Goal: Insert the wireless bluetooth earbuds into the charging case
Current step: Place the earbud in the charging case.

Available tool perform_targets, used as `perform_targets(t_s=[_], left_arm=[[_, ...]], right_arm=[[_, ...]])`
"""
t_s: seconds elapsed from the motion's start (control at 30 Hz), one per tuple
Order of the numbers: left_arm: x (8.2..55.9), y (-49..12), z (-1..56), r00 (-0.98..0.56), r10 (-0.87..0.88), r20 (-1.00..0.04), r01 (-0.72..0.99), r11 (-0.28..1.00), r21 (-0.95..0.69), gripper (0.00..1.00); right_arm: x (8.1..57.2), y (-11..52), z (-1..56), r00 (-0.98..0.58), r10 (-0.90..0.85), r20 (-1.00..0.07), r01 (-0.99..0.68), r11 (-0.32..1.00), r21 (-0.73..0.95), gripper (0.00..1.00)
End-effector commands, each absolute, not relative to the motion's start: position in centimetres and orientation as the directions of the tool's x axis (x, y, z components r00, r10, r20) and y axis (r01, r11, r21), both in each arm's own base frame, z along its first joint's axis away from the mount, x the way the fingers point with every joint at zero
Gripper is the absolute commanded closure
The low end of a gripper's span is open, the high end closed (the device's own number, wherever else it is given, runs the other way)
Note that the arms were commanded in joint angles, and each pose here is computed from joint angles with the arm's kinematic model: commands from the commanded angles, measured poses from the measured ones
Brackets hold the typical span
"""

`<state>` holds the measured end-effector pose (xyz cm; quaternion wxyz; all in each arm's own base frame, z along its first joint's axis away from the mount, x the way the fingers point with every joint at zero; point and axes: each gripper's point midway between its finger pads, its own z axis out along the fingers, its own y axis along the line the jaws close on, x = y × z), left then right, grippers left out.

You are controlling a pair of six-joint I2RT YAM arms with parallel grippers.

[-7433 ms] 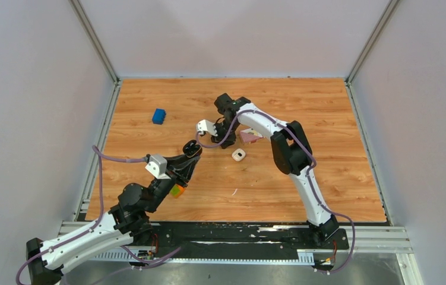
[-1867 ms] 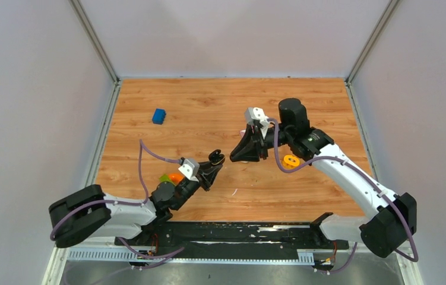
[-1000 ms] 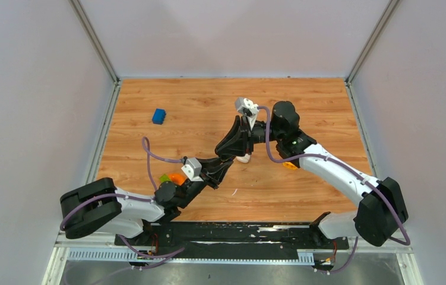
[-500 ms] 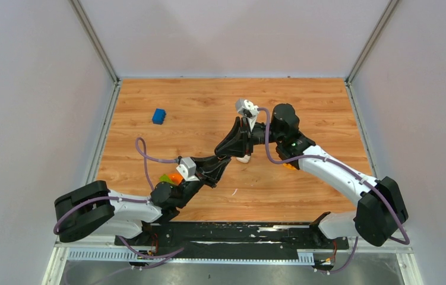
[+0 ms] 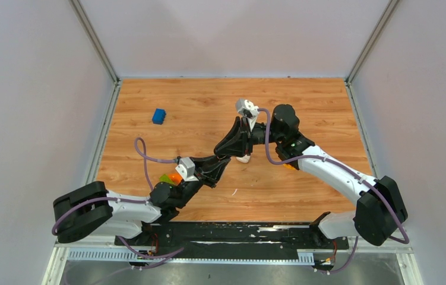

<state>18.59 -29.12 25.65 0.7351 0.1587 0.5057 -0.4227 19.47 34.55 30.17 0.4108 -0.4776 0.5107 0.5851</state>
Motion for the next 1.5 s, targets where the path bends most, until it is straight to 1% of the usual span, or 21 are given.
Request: perform_targets(t_s=[0.0, 0.6, 1.1, 1.47], left_arm=[[18.0, -27.7, 29.2, 0.183, -0.569, -0.802, 0.790, 0.571, -0.225, 1.00], [18.2, -27.4, 29.2, 0.182, -0.574, -0.798, 0.780, 0.579, -0.238, 1.00], [18.5, -26.8, 29.9, 0.194, -0.589, -0.785, 0.763, 0.593, -0.257, 1.00], [18.7, -27.1, 30.0, 0.199, -0.585, -0.787, 0.761, 0.597, -0.251, 1.00]], right_arm=[[19.7, 34.7, 30.3, -0.186, 0.010, -0.983, -0.974, -0.134, 0.183, 0.77], [19.7, 34.6, 30.3, -0.160, 0.014, -0.987, -0.978, -0.136, 0.156, 0.77], [20.4, 35.0, 29.4, -0.196, 0.018, -0.980, -0.977, -0.093, 0.193, 0.77], [20.3, 35.2, 29.0, -0.202, 0.009, -0.979, -0.976, -0.089, 0.201, 0.76]])
